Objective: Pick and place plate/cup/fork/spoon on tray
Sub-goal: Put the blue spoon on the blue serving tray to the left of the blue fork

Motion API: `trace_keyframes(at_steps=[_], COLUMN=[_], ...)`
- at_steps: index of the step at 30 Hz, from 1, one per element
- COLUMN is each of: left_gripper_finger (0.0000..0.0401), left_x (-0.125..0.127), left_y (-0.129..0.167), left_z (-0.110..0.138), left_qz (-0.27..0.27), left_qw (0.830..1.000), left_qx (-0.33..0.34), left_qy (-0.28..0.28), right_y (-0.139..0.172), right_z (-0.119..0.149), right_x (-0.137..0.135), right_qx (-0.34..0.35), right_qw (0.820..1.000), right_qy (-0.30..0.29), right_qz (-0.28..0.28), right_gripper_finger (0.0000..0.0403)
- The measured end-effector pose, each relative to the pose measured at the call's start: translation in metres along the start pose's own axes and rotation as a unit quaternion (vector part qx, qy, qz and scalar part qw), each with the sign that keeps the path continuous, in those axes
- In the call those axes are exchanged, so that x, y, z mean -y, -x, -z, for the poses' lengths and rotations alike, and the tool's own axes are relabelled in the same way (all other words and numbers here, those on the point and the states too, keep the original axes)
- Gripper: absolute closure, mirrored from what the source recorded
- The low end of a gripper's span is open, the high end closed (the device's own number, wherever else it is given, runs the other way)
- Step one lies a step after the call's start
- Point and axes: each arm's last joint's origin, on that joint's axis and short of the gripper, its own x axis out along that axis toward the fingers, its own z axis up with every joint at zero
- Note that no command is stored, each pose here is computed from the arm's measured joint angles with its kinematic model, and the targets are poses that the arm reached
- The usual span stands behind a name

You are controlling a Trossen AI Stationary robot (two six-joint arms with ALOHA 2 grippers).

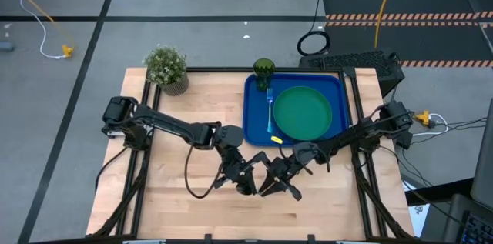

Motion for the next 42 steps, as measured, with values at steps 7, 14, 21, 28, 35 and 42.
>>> trace_keyframes(at_steps=[7, 14, 21, 28, 35, 42], left_gripper_finger=[0.0393, 0.0393, 0.0397, 0.0397, 0.0394, 0.0392], left_x=[0.002, 0.002, 0.002, 0.002, 0.002, 0.002], left_y=[-0.003, -0.003, -0.003, -0.003, -0.003, -0.003], left_z=[-0.002, -0.002, -0.002, -0.002, -0.002, -0.002], left_qz=[0.007, 0.009, 0.009, 0.009, 0.013, 0.012], left_qw=[1.000, 1.000, 1.000, 1.000, 1.000, 1.000], left_qx=[0.011, 0.011, 0.011, 0.011, 0.011, 0.011], left_qy=[-0.006, 0.000, 0.001, 0.002, 0.004, 0.002], right_y=[0.000, 0.000, 0.000, -0.003, -0.003, -0.005], right_z=[0.001, 0.002, 0.002, 0.004, 0.004, 0.006], right_x=[0.000, 0.000, 0.000, -0.006, -0.008, -0.012], right_qx=[-0.006, -0.009, -0.010, -0.014, -0.014, -0.008], right_qw=[1.000, 1.000, 1.000, 1.000, 1.000, 1.000], right_qy=[0.002, 0.014, 0.018, 0.014, 0.007, -0.007], right_qz=[0.001, 0.002, 0.001, -0.011, -0.017, 0.003], right_gripper_finger=[0.0398, 0.0403, 0.0403, 0.0381, 0.0266, 0.0168])
